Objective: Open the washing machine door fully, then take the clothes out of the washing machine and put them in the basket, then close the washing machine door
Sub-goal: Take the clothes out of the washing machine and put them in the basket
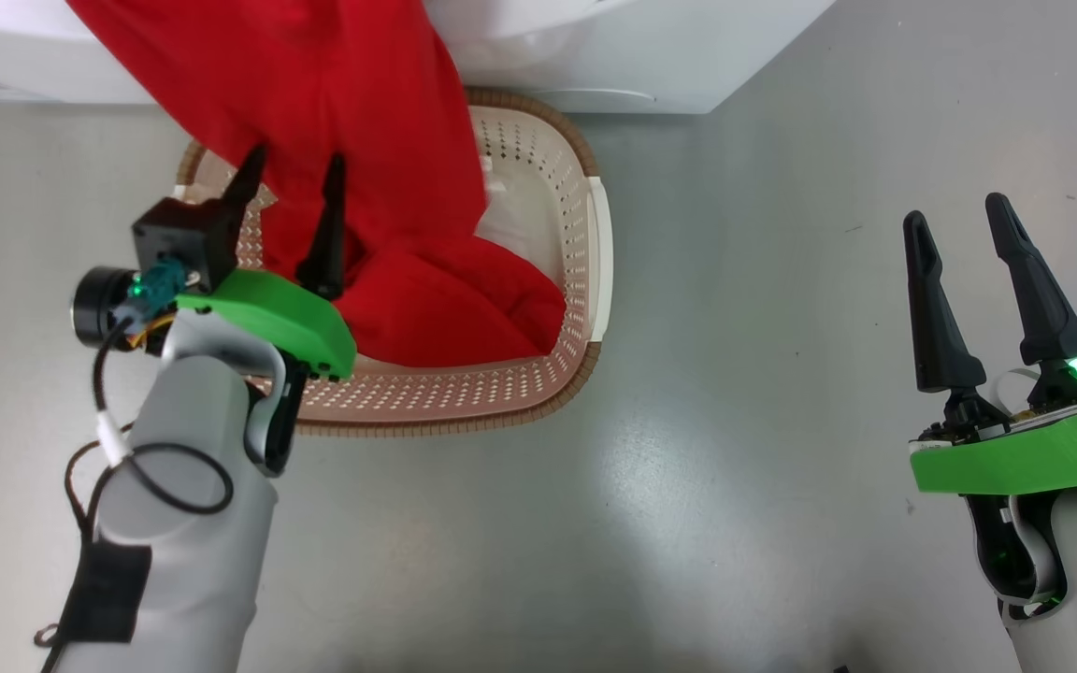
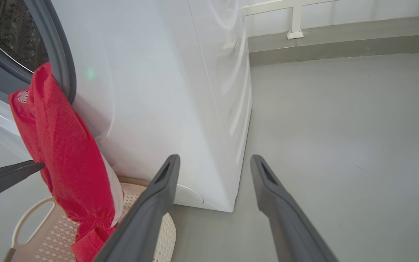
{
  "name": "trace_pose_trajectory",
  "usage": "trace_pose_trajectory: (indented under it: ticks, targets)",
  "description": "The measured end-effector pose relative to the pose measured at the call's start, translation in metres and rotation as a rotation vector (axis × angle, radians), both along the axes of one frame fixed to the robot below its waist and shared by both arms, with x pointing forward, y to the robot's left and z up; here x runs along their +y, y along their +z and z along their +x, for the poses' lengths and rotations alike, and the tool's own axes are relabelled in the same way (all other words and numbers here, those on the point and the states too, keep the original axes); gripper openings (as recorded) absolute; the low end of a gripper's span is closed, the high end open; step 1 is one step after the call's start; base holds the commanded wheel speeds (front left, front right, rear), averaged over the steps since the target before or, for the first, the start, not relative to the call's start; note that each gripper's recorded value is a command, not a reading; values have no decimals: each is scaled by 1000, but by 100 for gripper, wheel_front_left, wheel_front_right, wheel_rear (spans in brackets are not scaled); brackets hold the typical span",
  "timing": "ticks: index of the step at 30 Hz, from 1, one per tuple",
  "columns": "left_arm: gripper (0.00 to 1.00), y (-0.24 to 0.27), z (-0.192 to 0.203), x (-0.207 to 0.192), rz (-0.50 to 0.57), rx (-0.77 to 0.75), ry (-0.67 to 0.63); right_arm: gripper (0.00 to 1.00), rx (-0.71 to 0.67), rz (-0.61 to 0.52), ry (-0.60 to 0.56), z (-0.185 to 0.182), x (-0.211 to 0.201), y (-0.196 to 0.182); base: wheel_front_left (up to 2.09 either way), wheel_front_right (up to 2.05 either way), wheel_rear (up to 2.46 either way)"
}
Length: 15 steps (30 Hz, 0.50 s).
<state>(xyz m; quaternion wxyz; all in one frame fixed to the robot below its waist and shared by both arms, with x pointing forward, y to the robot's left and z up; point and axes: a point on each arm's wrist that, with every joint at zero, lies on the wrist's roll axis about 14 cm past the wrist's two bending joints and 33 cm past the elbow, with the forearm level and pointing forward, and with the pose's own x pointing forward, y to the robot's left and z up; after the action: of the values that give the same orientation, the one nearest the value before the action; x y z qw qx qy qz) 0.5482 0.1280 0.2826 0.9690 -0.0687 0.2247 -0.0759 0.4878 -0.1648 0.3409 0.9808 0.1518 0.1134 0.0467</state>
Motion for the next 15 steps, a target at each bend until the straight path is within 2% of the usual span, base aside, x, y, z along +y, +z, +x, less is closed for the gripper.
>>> trace_pose_trajectory:
  ticks: [15]
  targets:
    - [100,40,-18,17,-26,-142,63,100,-19,10,11,4,6,7,0,0,0]
